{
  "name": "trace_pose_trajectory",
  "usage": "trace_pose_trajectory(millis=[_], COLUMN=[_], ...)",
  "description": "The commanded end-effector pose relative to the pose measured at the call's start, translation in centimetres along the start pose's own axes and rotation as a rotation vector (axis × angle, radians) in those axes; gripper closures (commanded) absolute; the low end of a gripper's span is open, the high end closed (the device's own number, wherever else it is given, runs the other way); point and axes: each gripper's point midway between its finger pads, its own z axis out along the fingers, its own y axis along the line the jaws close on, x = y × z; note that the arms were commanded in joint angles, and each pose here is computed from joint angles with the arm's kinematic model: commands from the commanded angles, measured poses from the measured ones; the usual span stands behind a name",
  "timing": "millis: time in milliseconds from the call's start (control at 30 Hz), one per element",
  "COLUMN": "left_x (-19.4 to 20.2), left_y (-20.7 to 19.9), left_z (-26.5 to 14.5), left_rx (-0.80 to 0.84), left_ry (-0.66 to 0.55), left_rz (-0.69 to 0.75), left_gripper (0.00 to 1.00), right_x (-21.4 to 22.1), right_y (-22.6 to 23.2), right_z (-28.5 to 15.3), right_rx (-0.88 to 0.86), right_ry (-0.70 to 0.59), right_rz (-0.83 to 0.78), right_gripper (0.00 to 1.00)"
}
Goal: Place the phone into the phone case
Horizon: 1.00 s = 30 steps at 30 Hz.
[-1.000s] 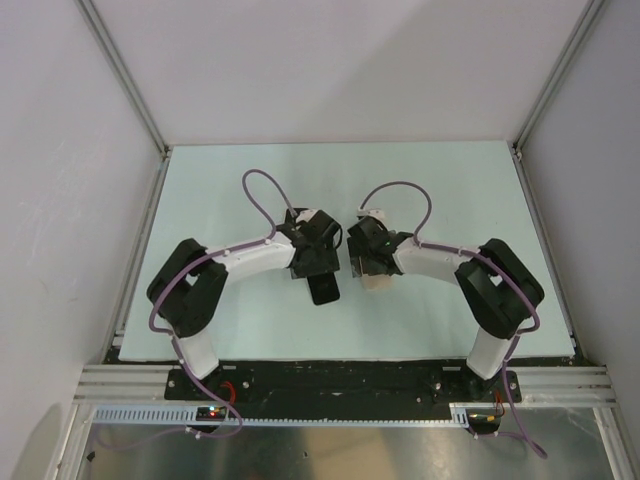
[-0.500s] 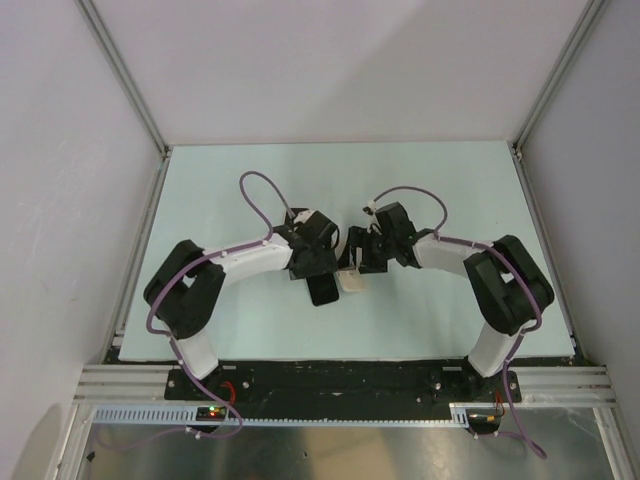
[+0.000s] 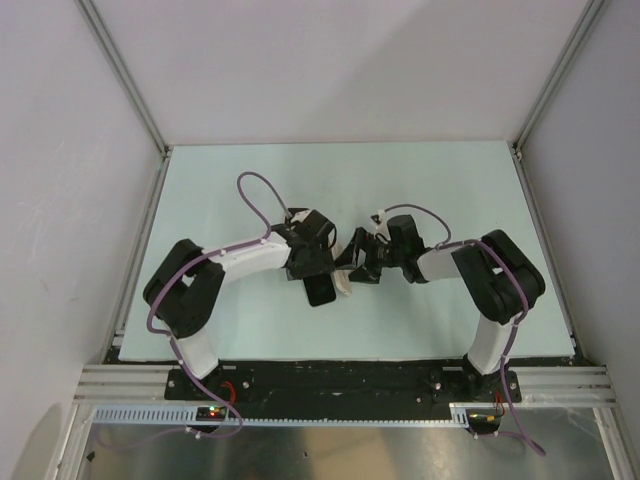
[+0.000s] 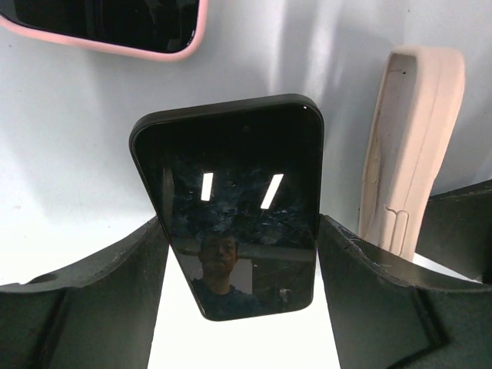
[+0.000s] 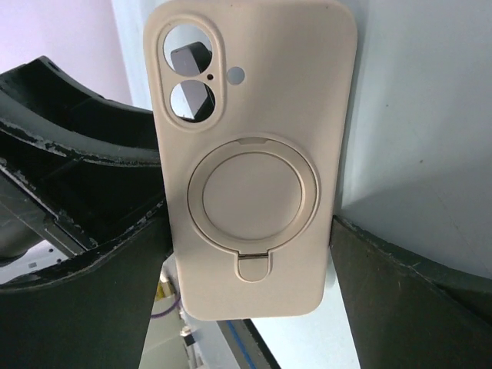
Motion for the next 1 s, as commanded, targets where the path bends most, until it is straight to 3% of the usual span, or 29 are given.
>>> trace_pose_trajectory(millis=[0,267,500,667,967], left_x=[-1.8,-1.3,-0.7,-0.1,-0.3], left_y=[-2.9,-2.6,-3.4,-3.7,-3.9], left_z=[-1.0,-1.0,-0.8,-0.4,-0.5], left_rx=[0.122,0.123,0.145,0.145,0.15], left_ry=[-0.059,-0.049,-0.024,-0.008,-0.012], left_rz=[-0.029,-0.002,0.055,0.086,0.09], left_gripper=[0.84,0.85,0.86,0.86,0.86], right_x=[0.7,-0.1,-0.5,-0.7,-0.1], right_y=[3.9,5.9,6.5,4.1,-2.2], right_z=[0.2,0.3,-0.3,-0.3,-1.2], right_rx=[-0.216,-0.369,-0.476,-0.36,0.051], right_ry=[0.038,0.045,0.067,0.036,-0.031], right_rz=[0.038,0.089,0.162,0.191,0.176], right_gripper=[0.09,0.08,0.01,0.01,0.01])
